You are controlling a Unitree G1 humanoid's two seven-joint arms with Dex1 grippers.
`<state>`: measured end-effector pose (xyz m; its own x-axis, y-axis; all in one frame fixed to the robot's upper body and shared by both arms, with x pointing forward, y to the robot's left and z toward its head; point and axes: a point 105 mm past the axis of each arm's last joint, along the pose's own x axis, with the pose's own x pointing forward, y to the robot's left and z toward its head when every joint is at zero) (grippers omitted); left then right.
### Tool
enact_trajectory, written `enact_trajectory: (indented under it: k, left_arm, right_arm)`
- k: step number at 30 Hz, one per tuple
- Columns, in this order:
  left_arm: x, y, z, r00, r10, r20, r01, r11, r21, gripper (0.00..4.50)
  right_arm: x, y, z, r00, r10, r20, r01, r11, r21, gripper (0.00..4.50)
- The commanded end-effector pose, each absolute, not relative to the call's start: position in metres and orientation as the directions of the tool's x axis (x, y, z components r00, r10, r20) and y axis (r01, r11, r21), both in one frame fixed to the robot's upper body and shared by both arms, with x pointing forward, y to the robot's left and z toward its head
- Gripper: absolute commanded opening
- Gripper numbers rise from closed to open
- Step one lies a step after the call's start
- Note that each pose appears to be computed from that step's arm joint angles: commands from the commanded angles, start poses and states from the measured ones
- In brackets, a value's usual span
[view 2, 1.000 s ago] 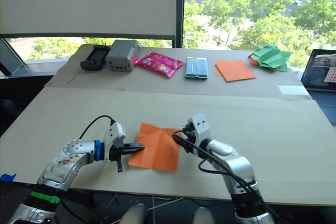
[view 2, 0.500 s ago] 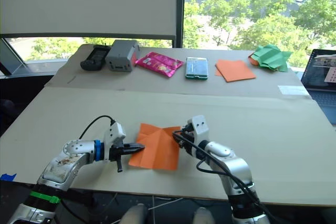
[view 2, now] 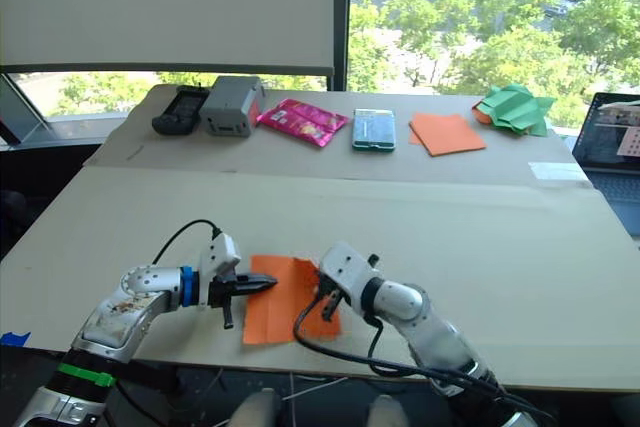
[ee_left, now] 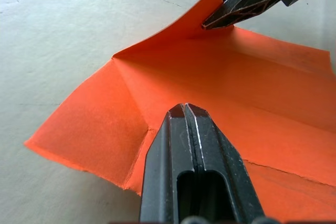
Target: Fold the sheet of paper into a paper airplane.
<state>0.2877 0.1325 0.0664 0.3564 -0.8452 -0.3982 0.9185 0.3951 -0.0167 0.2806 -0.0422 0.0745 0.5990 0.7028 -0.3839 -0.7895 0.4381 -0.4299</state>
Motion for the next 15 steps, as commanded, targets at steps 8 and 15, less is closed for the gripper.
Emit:
enact_trajectory:
  k: [8, 15]
  left_arm:
    - [0.305, 0.135, 0.090, 0.387, -0.839, -0.383, 0.916, 0.396, 0.058, 0.00]
    - [0.330, 0.113, 0.108, 0.379, -0.857, -0.349, 0.925, 0.362, 0.114, 0.00]
  right_arm:
    - [0.281, -0.047, 0.063, 0.601, 0.648, -0.467, -0.771, 0.317, -0.552, 0.03]
    - [0.286, -0.053, 0.054, 0.632, 0.589, -0.504, -0.765, 0.374, -0.524, 0.03]
